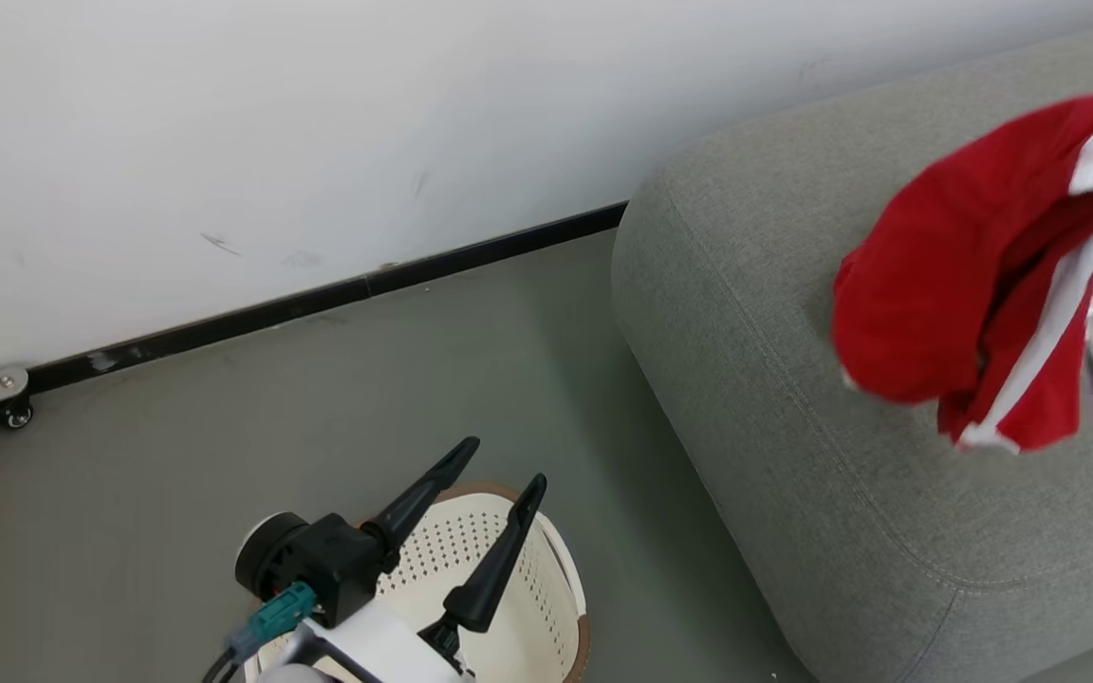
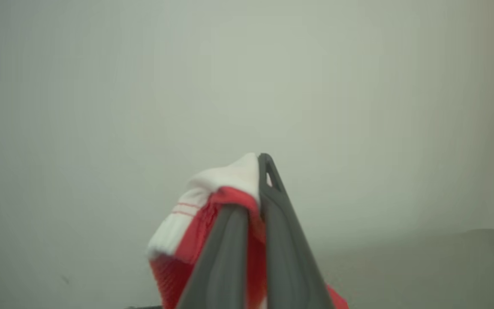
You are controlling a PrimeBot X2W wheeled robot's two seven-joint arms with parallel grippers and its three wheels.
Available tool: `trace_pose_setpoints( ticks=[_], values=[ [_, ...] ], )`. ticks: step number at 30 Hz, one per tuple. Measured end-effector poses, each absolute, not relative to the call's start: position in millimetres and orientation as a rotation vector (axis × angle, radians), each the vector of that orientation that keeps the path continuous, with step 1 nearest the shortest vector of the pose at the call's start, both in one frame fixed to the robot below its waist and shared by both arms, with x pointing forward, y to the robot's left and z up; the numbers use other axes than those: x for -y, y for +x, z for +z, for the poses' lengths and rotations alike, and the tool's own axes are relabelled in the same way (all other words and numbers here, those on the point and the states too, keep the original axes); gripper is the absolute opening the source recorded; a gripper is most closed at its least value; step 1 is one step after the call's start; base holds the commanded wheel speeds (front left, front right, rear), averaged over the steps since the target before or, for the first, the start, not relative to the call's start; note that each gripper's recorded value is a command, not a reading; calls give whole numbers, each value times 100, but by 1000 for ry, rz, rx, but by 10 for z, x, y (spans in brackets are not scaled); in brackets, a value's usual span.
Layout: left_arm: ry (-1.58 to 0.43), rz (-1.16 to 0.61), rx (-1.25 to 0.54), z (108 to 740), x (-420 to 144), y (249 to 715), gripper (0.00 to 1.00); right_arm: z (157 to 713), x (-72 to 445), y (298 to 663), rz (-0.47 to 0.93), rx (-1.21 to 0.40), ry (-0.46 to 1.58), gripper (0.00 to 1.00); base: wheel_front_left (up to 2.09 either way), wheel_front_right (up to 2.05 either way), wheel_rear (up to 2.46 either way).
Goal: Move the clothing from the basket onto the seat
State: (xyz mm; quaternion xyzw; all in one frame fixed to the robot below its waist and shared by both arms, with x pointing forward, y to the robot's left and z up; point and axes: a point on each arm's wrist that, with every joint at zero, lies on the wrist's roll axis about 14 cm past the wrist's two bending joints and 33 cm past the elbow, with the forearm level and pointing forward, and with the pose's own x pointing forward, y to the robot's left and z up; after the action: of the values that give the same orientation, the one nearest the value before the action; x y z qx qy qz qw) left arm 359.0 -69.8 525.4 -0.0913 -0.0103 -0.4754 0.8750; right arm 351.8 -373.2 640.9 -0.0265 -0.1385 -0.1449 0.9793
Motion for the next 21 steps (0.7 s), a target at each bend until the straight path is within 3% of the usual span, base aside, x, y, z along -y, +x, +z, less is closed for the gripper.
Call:
trace_pose_setpoints(
  ticks=[14, 21],
  values=[
    [-193, -946, 19, 5166, 549, 3796, 100, 7290, 4500, 3712, -456, 376, -144, 0, 0, 0, 0],
    [-190, -949, 23, 5150, 535, 3896, 100, 7110, 4800, 3781, -537, 278, -190, 0, 0, 0, 0]
  ],
)
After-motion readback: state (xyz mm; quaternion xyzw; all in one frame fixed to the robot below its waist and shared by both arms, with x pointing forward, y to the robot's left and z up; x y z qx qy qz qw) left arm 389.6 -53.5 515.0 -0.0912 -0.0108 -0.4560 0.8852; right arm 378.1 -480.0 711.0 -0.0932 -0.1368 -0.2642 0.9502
